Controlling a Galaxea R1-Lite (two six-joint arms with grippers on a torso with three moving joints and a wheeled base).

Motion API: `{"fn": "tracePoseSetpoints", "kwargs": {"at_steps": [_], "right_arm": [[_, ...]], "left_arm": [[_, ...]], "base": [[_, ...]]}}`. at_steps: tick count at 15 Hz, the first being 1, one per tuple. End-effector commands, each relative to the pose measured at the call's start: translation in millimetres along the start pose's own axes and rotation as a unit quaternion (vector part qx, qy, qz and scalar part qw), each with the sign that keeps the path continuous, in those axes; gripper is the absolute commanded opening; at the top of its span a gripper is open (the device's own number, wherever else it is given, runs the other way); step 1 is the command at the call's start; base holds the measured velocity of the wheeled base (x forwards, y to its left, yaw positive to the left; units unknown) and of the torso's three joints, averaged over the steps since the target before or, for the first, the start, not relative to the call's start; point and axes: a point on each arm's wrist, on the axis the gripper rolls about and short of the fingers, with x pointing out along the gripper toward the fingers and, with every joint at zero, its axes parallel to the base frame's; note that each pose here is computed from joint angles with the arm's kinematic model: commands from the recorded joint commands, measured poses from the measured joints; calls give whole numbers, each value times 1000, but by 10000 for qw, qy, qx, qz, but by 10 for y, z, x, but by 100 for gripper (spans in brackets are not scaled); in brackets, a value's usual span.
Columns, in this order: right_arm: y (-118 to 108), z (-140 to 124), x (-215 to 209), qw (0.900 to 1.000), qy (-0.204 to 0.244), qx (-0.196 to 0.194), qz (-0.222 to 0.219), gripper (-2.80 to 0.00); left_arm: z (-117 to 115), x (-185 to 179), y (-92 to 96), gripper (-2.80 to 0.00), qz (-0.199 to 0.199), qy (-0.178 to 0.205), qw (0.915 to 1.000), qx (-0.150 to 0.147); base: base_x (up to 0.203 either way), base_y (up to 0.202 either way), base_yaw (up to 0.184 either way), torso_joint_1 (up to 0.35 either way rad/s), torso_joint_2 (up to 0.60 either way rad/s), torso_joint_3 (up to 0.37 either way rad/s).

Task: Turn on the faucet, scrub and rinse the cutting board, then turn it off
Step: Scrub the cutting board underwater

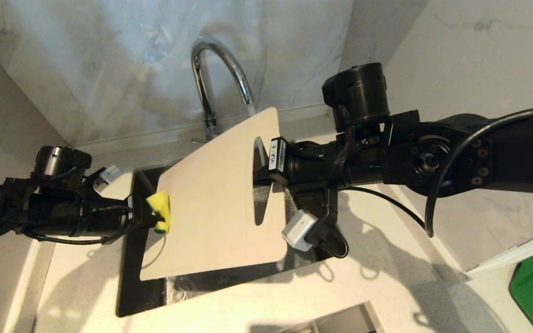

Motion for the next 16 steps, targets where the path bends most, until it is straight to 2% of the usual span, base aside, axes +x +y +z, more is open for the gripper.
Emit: {"fn": "tracePoseSetpoints", "kwargs": {"at_steps": [1, 9, 11, 14, 16], "right_arm": [[-8, 22, -33, 10000, -19, -62, -1, -280], [-56, 39, -142, 10000, 34, -85, -24, -280], [-60, 39, -147, 9999, 39, -88, -28, -280], [-37, 66, -145, 10000, -4, -58, 5, -280], [15, 108, -118, 9999, -90, -4, 72, -280]], "left_arm": [[22, -19, 134, -280, 87, -8, 9999, -142], [106, -192, 462, -280, 261, -196, 9988, -359], [119, -208, 510, -280, 233, -187, 9991, -316], [157, -276, 450, -280, 167, -318, 9991, -244], [210, -393, 339, -280, 79, -520, 9984, -211]], "base": [[0, 0, 0, 0, 0, 0], [0, 0, 0, 0, 0, 0], [0, 0, 0, 0, 0, 0], [0, 0, 0, 0, 0, 0], [0, 0, 0, 0, 0, 0]]}}
